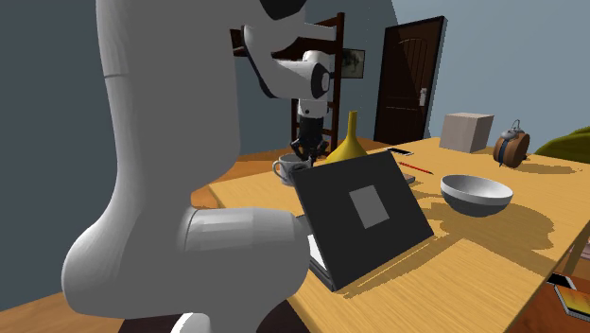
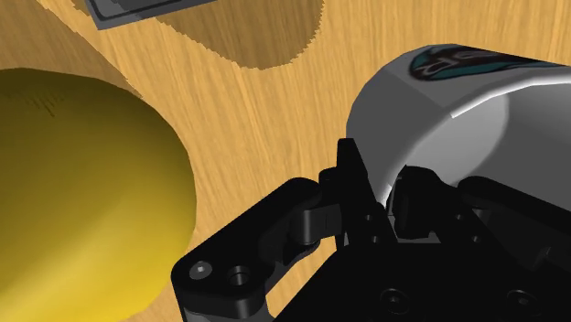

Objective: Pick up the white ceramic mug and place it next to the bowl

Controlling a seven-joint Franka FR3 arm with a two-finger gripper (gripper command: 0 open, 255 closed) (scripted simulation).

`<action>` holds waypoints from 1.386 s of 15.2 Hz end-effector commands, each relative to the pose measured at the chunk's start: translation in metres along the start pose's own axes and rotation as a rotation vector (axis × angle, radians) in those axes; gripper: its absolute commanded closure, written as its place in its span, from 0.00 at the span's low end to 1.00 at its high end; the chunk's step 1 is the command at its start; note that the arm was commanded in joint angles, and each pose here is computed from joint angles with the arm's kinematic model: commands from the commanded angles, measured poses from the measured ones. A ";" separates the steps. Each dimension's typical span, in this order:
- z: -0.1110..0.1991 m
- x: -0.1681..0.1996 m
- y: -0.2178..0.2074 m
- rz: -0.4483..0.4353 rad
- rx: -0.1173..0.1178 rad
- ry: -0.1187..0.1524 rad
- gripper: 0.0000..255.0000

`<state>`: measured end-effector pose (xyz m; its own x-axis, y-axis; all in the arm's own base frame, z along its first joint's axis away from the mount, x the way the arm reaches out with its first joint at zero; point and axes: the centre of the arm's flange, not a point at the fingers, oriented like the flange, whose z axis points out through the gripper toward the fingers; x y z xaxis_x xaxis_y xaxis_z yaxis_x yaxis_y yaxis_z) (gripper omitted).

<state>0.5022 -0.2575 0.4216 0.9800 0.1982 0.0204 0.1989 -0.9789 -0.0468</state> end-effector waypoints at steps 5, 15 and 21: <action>-0.031 0.002 -0.002 0.000 0.000 0.000 1.00; -0.073 -0.007 0.021 0.000 0.000 0.000 1.00; -0.077 -0.036 0.094 0.000 0.000 0.000 1.00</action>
<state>0.4875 -0.3467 0.4951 0.9804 0.1959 0.0197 0.1966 -0.9793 -0.0471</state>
